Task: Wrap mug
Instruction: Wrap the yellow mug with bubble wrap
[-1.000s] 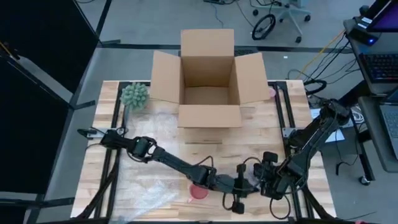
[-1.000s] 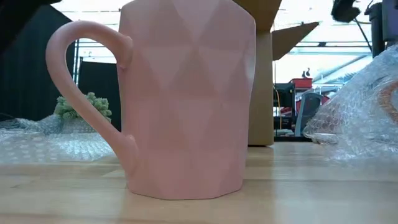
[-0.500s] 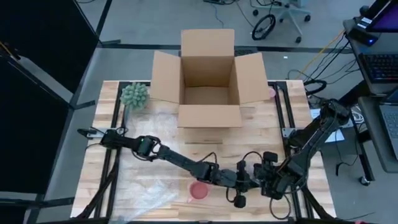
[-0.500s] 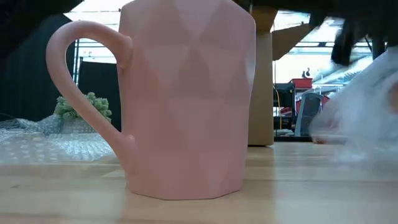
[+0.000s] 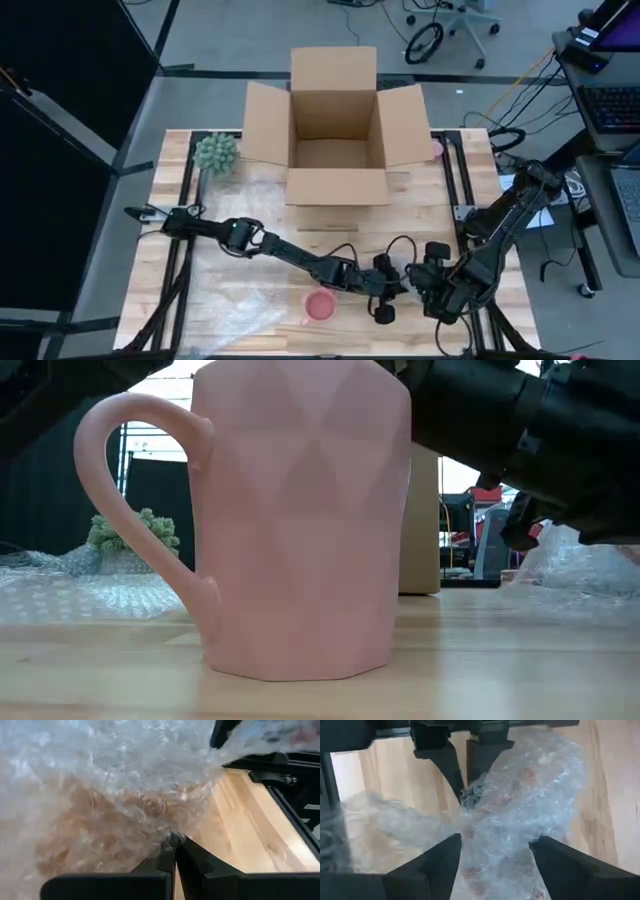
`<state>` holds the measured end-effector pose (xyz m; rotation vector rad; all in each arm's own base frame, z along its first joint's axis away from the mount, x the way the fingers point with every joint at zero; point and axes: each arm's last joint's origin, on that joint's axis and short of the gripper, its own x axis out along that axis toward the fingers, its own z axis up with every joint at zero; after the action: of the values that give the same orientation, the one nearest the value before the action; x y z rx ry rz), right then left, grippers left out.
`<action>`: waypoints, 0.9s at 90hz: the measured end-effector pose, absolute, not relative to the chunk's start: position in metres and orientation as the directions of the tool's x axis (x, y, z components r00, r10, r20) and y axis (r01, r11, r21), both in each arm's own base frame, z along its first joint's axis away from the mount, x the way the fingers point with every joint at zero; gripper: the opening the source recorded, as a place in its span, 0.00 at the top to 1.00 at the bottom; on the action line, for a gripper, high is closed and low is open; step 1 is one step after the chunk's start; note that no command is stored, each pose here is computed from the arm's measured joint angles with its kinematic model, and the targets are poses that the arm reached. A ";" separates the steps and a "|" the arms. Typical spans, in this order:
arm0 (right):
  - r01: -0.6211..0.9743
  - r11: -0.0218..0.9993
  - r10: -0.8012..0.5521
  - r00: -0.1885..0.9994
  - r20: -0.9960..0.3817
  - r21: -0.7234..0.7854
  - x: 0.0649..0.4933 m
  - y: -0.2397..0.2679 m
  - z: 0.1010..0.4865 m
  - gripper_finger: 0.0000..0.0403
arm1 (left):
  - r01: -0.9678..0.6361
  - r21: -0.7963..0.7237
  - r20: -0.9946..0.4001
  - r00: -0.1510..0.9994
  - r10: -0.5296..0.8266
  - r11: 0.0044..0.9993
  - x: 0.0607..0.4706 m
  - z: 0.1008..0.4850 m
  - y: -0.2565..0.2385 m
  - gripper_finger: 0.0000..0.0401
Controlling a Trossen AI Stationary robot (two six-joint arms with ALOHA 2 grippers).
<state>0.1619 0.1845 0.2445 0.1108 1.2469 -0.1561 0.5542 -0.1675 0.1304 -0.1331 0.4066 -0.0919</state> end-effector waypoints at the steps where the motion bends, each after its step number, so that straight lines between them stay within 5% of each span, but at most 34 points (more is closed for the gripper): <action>1: 0.180 0.984 -0.057 0.310 -0.949 0.000 0.162 0.185 0.244 0.43 | 0.067 -0.150 -0.385 0.915 -0.121 0.986 0.554 0.132 -0.168 1.00; 28: 0.255 0.965 -0.134 0.260 -0.956 -0.066 0.153 0.174 0.213 0.43 | 0.209 -0.090 -0.231 0.947 -0.225 0.974 0.547 0.189 -0.197 1.00; 58: 0.228 0.972 -0.121 0.299 -0.947 -0.052 0.155 0.175 0.210 0.43 | 0.025 0.002 -0.248 0.969 -0.023 1.000 0.554 0.183 -0.173 1.00; 81: 0.223 0.973 -0.120 0.300 -0.946 -0.053 0.155 0.175 0.210 0.43 | 0.077 -0.086 -0.297 0.950 -0.099 0.993 0.561 0.162 -0.158 1.00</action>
<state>0.1551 0.1754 0.2101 0.0944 1.2464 -0.2281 0.5611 -0.1584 0.1618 -0.0735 0.3054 -0.0894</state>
